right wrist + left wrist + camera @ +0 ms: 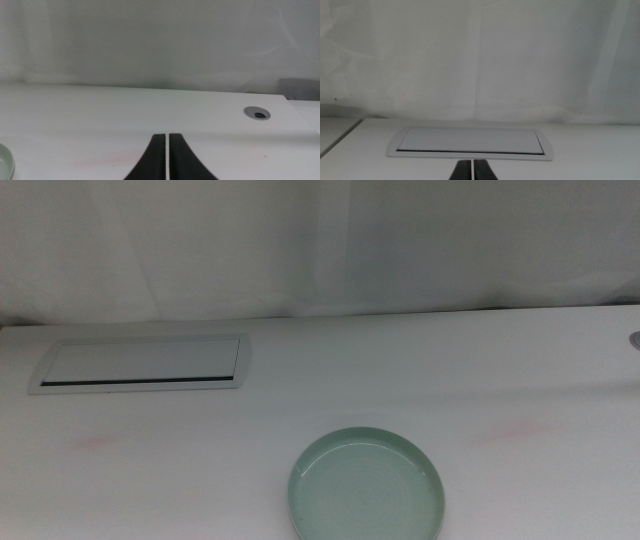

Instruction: Stack the three bowls on top of each other.

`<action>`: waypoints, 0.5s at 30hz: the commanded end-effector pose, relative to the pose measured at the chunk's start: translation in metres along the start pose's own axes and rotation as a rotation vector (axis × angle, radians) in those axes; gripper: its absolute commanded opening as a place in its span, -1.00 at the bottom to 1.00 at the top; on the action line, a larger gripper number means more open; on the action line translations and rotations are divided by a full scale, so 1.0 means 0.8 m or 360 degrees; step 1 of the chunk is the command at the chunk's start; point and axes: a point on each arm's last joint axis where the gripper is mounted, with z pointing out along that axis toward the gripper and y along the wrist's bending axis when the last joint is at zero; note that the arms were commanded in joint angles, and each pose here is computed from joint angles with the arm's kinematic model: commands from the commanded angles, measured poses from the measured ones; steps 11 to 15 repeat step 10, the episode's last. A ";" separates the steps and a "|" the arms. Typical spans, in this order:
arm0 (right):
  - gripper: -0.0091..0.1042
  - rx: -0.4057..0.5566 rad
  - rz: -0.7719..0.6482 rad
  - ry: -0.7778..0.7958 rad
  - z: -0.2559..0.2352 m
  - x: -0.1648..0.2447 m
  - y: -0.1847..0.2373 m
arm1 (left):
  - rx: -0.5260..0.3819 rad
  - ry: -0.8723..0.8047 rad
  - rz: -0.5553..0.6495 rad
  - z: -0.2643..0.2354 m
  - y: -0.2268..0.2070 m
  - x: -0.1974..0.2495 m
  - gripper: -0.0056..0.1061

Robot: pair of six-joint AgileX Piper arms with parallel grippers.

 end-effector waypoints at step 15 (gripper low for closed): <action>-0.88 -0.0003 -0.0011 -0.0016 0.000 0.013 0.001 | 0.0013 -0.0019 0.0024 -0.001 0.000 0.012 -0.95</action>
